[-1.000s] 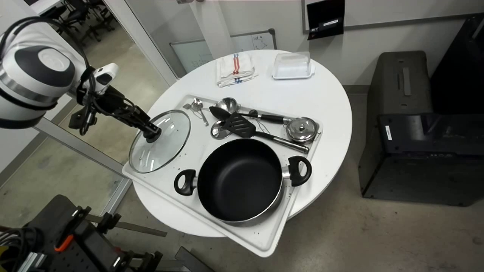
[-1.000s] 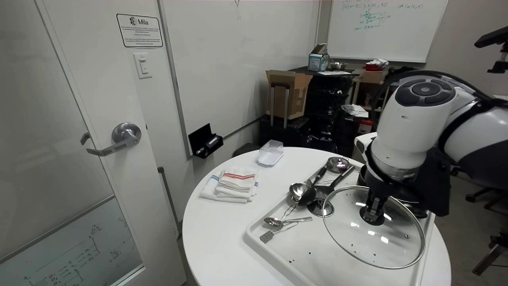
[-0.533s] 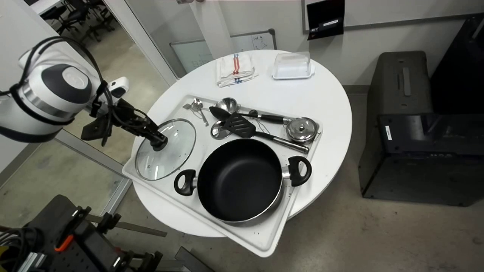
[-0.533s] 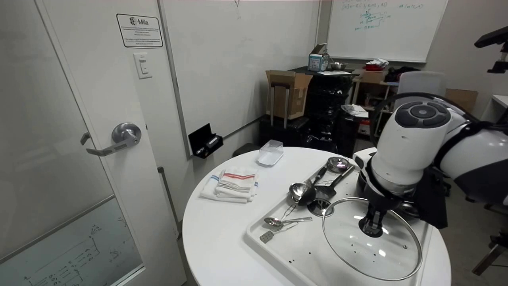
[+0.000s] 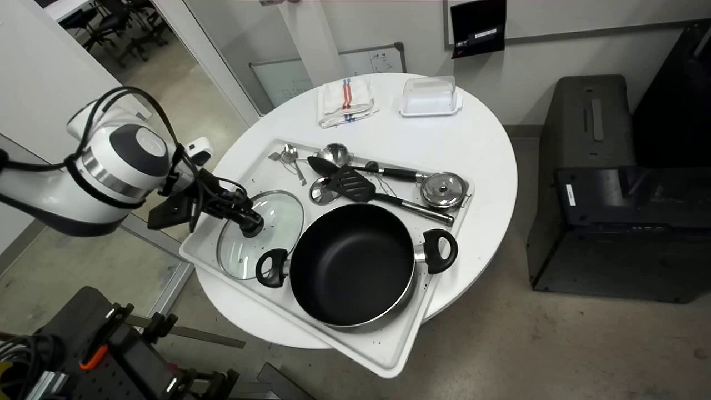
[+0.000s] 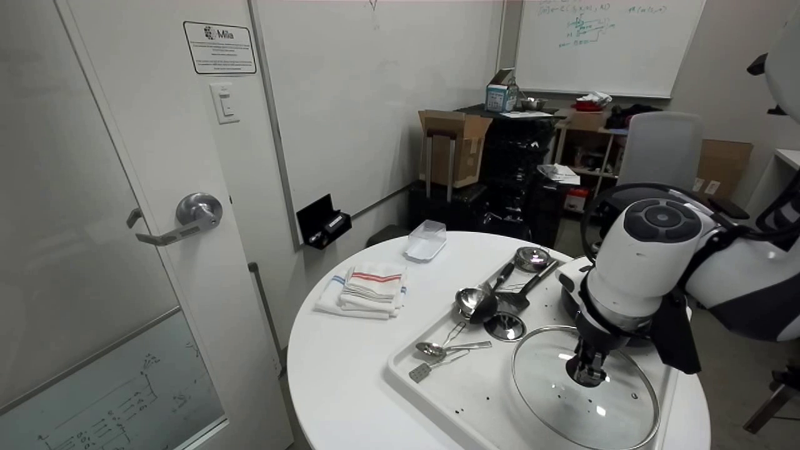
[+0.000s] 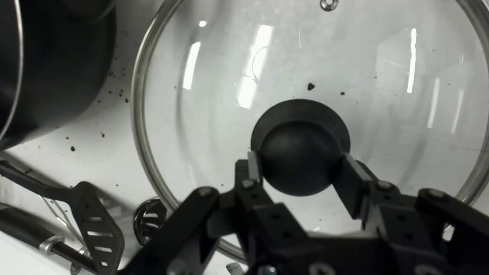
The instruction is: Pick up the lid from the pot and put it on the table
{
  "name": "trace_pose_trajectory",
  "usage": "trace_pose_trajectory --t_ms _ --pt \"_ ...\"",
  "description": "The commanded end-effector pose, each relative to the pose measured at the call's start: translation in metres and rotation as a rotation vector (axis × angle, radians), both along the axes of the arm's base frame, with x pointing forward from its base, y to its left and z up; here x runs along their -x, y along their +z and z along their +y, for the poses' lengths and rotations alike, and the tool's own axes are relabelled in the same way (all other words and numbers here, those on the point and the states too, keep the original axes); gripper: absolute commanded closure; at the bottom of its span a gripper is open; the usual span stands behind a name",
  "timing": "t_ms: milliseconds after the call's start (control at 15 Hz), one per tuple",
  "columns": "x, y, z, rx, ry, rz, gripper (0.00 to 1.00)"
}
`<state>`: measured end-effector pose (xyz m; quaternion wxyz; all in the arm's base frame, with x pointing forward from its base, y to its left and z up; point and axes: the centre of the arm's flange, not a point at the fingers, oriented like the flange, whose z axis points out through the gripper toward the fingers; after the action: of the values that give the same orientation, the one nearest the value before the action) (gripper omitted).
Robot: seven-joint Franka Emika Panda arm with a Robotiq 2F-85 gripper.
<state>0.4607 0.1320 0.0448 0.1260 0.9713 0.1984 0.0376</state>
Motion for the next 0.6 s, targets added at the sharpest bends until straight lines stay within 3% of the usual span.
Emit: trace_pose_trajectory --t_ms 0,533 --pt "-0.005 -0.015 -0.002 -0.02 0.064 -0.011 0.76" --pt "0.003 -0.038 -0.011 -0.043 0.098 -0.012 0.76"
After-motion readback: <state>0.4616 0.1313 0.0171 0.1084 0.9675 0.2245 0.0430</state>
